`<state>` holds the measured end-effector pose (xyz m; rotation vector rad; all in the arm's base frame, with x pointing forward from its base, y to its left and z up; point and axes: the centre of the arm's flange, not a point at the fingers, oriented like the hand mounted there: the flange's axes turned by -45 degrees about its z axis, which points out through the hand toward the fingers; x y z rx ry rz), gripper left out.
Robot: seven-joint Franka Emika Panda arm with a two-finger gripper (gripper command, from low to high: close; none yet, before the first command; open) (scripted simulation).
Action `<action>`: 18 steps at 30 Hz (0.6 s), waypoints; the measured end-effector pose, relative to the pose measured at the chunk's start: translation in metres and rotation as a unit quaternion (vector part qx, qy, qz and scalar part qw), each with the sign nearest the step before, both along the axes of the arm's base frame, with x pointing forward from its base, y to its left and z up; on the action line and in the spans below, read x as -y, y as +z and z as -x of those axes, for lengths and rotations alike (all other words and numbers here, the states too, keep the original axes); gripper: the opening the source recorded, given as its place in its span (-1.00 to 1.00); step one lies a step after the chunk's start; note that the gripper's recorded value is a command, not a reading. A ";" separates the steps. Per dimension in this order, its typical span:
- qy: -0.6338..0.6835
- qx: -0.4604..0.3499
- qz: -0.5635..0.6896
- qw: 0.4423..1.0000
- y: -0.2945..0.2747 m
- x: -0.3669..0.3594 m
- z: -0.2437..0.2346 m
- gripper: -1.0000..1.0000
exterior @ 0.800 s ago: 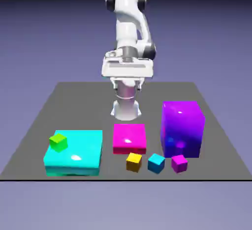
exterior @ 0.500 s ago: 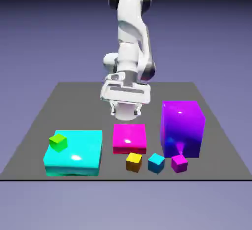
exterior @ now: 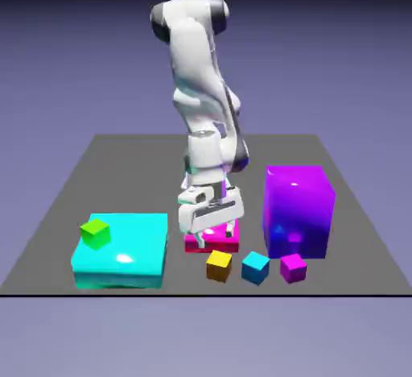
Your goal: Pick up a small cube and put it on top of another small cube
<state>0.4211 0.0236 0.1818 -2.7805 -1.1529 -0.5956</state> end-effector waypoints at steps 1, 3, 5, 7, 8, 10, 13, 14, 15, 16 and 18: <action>0.012 0.001 -0.012 1.000 -0.005 -0.004 0.001 0.00; 0.035 0.005 -0.037 0.999 -0.014 -0.011 0.002 0.00; 0.056 0.016 -0.064 0.996 -0.019 -0.019 0.002 0.00; 0.074 0.031 -0.093 0.992 -0.020 -0.026 0.001 0.00; 0.082 0.041 -0.107 0.990 -0.019 -0.029 -0.001 0.00; 0.095 0.065 -0.136 0.984 -0.015 -0.035 -0.004 0.00; 0.094 0.067 -0.140 0.983 -0.029 -0.042 -0.011 0.00; 0.094 0.067 -0.141 0.983 -0.037 -0.045 -0.014 0.00; 0.094 0.067 -0.141 0.983 -0.045 -0.048 -0.016 0.00; 0.094 0.067 -0.140 0.983 -0.053 -0.052 -0.019 0.00; 0.095 0.065 -0.137 0.984 -0.071 -0.059 -0.022 0.00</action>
